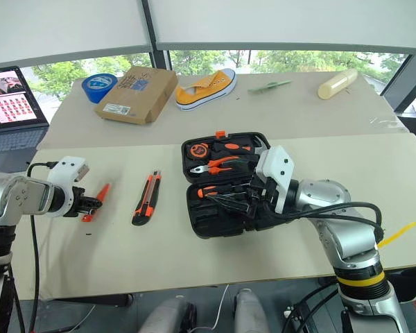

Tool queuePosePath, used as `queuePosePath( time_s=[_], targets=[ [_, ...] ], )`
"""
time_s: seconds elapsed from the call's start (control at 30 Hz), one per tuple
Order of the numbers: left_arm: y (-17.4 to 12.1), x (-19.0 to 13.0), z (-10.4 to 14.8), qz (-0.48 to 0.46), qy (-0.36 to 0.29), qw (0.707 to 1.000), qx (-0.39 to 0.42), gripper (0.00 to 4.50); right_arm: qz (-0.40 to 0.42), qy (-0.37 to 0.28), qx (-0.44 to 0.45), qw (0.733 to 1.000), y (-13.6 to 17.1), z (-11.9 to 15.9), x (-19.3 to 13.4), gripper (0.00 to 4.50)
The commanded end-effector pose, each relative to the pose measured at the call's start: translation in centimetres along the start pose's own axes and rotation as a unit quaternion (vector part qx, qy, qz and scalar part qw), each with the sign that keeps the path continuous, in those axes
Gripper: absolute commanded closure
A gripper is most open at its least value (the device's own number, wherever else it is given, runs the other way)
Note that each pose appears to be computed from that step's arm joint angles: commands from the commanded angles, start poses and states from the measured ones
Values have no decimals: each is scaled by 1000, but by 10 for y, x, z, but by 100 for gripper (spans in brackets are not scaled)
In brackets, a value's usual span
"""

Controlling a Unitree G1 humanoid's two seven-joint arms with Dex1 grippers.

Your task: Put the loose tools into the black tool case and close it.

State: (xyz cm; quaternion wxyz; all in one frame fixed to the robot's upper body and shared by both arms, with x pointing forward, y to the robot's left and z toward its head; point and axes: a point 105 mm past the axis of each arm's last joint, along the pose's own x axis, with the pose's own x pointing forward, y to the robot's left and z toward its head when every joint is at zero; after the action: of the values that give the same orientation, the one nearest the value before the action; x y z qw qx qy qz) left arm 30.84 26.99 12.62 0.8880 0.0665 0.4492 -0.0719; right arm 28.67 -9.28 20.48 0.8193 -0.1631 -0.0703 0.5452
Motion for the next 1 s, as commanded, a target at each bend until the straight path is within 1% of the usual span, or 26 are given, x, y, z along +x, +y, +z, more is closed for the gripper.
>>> queuePosePath(
  time_s=[0.03, 0.07, 0.13, 0.17, 0.2, 0.27, 0.33, 0.37, 0.4, 0.5, 0.57, 0.67, 0.73, 0.83, 0.87, 1.0],
  targets=[
    [2, 1, -6, 6, 11, 1000, 3, 409, 4, -7, -21, 1000, -2, 7, -2, 0],
    [3, 0, -5, 8, 8, 1000, 5, 409, 3, -4, -21, 1000, -2, 6, -3, 0],
    [7, -2, 6, 11, -15, 999, 33, 409, 2, 13, -10, 1000, -3, 0, -9, 0],
    [5, -4, 15, 8, -34, 998, 57, 409, 0, 24, -2, 1000, -4, -3, -14, 0],
    [-1, -8, 32, -9, -72, 992, 100, 409, 3, 40, 7, 999, -2, -8, -21, 0],
    [-20, -18, 63, -52, -142, 971, 185, 409, 12, 74, 21, 997, 4, -17, -35, 0],
    [-43, -25, 79, -111, -177, 948, 238, 409, 8, 102, 26, 994, 6, -23, -48, 0],
    [-56, -28, 85, -144, -192, 934, 265, 409, 3, 112, 29, 993, 6, -26, -54, 0],
    [-72, -33, 89, -185, -203, 914, 299, 409, -5, 124, 29, 992, 6, -29, -61, 0],
    [-120, -42, 98, -283, -226, 845, 394, 409, -45, 155, 23, 987, 1, -36, -78, 0],
    [-150, -38, 102, -329, -224, 806, 437, 409, -81, 165, 26, 983, -4, -40, -88, 0],
    [-191, -26, 100, -375, -180, 766, 490, 409, -122, 175, 27, 977, -6, -44, -99, 0],
    [-205, -19, 101, -382, -157, 757, 506, 409, -134, 176, 28, 975, -4, -44, -101, 0],
    [-232, 1, 105, -367, -114, 773, 504, 409, -154, 174, 30, 972, 3, -43, -104, 0],
    [-239, 4, 104, -374, -101, 775, 500, 409, -161, 173, 31, 971, 4, -42, -106, 0],
    [-252, 7, 102, -389, -76, 779, 486, 409, -176, 171, 33, 969, 4, -42, -108, 0]
  ],
)
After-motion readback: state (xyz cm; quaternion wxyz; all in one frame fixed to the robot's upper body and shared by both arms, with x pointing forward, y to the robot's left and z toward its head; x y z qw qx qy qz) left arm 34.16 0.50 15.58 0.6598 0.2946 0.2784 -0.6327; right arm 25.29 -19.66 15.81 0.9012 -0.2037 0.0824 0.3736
